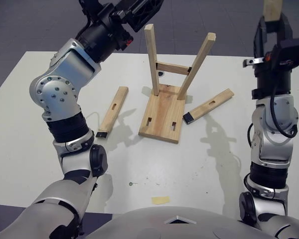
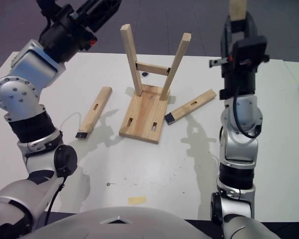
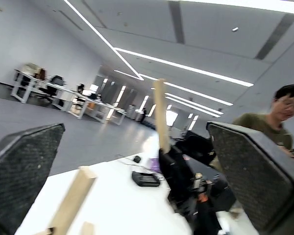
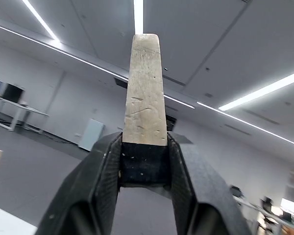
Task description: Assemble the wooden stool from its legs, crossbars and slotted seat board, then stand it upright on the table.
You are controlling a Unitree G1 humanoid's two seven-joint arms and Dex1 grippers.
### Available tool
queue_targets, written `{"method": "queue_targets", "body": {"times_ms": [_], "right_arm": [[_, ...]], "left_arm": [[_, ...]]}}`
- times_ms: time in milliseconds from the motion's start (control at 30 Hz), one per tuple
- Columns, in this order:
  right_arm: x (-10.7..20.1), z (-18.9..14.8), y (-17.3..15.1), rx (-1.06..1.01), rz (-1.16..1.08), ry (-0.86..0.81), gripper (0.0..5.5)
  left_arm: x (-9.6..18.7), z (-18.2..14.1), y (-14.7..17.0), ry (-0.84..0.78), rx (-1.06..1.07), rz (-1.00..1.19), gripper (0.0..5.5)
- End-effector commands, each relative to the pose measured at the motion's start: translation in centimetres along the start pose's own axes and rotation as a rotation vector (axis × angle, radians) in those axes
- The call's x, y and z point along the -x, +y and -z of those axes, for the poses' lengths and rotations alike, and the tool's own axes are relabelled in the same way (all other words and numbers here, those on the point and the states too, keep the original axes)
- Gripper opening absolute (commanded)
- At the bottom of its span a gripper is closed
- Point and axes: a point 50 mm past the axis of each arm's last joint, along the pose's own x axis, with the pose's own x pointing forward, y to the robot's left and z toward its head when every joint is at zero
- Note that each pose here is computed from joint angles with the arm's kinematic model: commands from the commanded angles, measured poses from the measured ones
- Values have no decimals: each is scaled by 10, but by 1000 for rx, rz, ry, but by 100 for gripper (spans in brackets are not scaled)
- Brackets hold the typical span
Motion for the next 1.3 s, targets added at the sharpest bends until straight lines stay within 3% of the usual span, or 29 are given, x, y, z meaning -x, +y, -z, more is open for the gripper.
{"method": "queue_targets", "body": {"times_ms": [33,300,433,1300], "right_arm": [[-1,-11,38,-87,-210,-64,129],[4,-14,64,-123,-290,-64,129],[7,-9,67,-121,-289,-40,129],[8,-5,68,-148,-268,-13,129]], "left_arm": [[-9,4,-18,10,87,81,540],[-14,6,-17,27,83,-24,540],[-14,0,-17,2,75,-26,491],[-10,-12,-10,-16,-28,-57,64]]}}
